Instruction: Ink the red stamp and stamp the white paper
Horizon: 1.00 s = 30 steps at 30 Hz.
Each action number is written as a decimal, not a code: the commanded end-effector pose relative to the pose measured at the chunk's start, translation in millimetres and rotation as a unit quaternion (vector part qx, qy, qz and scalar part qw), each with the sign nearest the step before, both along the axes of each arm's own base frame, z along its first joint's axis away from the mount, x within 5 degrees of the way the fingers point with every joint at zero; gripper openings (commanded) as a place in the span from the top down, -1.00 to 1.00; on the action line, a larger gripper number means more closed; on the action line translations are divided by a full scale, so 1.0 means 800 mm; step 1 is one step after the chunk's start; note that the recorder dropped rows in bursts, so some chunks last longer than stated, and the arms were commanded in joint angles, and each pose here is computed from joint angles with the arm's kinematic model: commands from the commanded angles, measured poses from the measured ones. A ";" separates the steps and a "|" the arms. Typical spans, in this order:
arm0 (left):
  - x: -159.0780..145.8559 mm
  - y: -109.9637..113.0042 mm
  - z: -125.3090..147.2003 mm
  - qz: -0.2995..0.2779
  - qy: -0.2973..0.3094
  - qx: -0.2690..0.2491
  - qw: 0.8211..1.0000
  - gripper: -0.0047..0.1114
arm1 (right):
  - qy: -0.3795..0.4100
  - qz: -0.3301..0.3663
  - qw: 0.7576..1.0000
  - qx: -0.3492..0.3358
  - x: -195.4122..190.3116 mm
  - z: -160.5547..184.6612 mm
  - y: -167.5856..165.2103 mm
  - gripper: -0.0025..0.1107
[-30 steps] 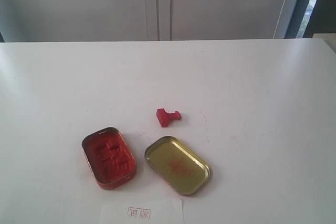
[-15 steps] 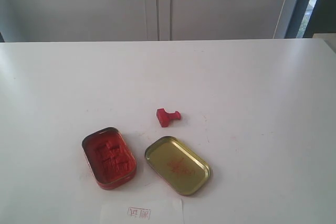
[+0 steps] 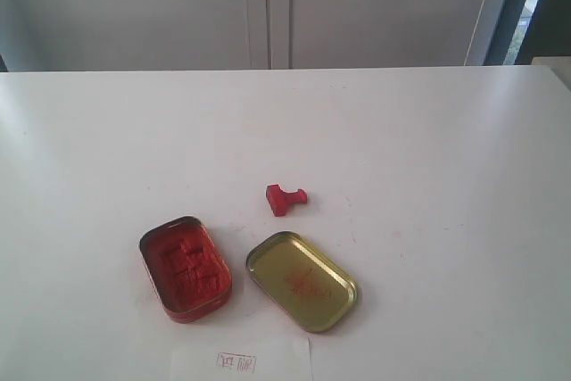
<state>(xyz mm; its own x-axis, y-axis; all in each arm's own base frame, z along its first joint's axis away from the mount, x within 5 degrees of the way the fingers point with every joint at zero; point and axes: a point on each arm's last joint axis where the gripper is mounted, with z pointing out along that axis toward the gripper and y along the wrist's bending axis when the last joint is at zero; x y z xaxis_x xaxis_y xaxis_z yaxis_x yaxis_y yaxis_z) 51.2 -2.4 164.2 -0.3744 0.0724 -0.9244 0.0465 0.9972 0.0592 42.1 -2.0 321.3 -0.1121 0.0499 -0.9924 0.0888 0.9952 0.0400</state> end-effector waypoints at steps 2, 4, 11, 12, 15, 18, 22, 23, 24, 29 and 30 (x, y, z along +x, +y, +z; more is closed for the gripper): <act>0.000 -0.001 0.001 -0.003 -0.002 -0.006 1.000 0.92 | -0.002 -0.006 1.000 -0.008 0.000 -0.001 -0.001 0.96; 0.000 -0.001 0.001 -0.003 -0.002 -0.006 1.000 0.92 | -0.009 -0.006 1.000 -0.010 -0.003 0.000 -0.001 0.96; 0.000 -0.001 0.001 -0.003 -0.002 -0.006 1.000 0.92 | -0.043 -0.009 0.999 -0.015 -0.008 -0.022 -0.001 0.96; 0.000 -0.001 0.001 -0.003 -0.002 -0.006 1.000 0.92 | -0.042 -0.009 0.999 -0.015 -0.007 -0.038 -0.001 0.96; 0.000 -0.001 0.001 -0.003 -0.002 -0.006 1.000 0.92 | -0.030 -0.010 0.999 -0.014 -0.006 -0.064 -0.001 0.96; 0.000 -0.001 0.001 -0.003 -0.002 -0.006 1.000 0.92 | -0.005 -0.010 1.000 -0.013 -0.002 -0.091 -0.002 0.96; 0.000 -0.001 0.001 -0.003 -0.002 -0.006 1.000 0.92 | 0.040 -0.013 0.999 -0.021 0.006 -0.127 -0.004 0.96; 0.000 -0.001 0.001 -0.003 -0.002 -0.006 1.000 0.92 | 0.048 -0.012 0.999 -0.020 0.007 -0.133 -0.004 0.96; 0.000 -0.001 0.001 -0.003 -0.002 -0.006 1.000 0.92 | 0.054 -0.012 0.998 -0.019 0.008 -0.139 -0.004 0.96; 0.000 -0.001 0.001 -0.003 -0.002 -0.006 1.000 0.92 | 0.075 -0.012 0.997 -0.017 0.011 -0.162 -0.005 0.96; 0.000 -0.001 0.001 -0.003 -0.002 -0.006 1.000 0.92 | 0.077 -0.012 0.997 -0.017 0.012 -0.165 -0.005 0.96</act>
